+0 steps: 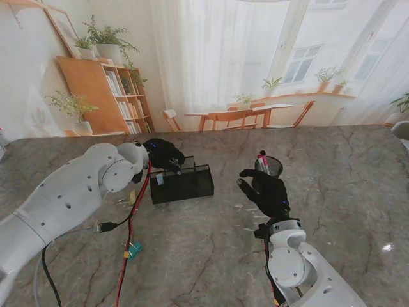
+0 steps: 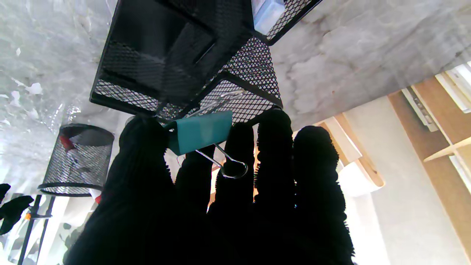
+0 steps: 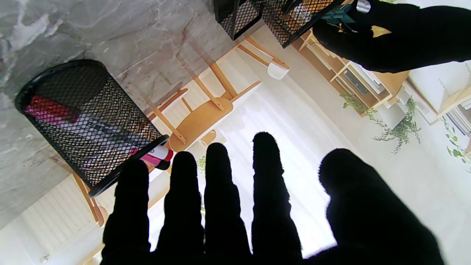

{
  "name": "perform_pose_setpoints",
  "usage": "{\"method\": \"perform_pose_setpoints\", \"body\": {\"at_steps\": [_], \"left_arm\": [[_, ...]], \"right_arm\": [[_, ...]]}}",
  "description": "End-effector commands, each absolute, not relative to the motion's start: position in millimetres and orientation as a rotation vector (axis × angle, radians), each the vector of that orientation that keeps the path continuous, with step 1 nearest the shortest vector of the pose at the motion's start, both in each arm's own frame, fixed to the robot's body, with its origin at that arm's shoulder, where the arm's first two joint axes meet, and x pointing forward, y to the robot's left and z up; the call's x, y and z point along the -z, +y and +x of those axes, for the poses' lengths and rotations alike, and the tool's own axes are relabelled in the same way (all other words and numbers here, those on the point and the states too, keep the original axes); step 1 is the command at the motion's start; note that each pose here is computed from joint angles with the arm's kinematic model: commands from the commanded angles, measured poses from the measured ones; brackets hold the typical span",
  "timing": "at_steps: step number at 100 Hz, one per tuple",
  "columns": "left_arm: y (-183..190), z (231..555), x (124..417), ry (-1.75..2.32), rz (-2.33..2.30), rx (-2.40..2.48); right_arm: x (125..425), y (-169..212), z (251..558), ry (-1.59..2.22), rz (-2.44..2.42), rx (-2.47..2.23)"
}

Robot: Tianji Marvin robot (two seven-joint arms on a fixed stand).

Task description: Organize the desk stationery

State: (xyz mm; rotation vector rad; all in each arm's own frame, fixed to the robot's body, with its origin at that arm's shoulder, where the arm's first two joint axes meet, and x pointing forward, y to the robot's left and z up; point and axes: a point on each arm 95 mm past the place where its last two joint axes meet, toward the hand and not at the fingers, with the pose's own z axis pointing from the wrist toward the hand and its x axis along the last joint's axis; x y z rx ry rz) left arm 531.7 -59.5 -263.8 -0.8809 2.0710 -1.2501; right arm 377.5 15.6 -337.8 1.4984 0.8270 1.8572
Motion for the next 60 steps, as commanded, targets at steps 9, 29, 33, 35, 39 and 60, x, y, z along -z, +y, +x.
{"method": "perform_pose_setpoints", "body": {"at_steps": [9,29,33,35,39,60], "left_arm": [[-62.2,531.3,264.6,2.089,-0.864,1.253],[-63.8,530.1,263.3,2.089,-0.844,1.268],[-64.3,529.4,262.8,2.084,-0.843,1.274],[-64.5,529.1,262.5,2.082,-0.841,1.277],[-64.9,528.5,261.8,2.078,-0.835,1.282],[-66.8,525.4,257.7,2.074,-0.808,1.292]], "right_arm": [[338.8,16.3,377.0,0.834,1.513,-1.854],[338.4,15.3,376.7,0.831,1.51,-1.852],[338.4,15.2,376.7,0.831,1.51,-1.851],[338.5,15.2,376.7,0.83,1.51,-1.851],[338.5,15.1,376.7,0.83,1.511,-1.85],[338.5,15.2,377.0,0.83,1.515,-1.85]]}}
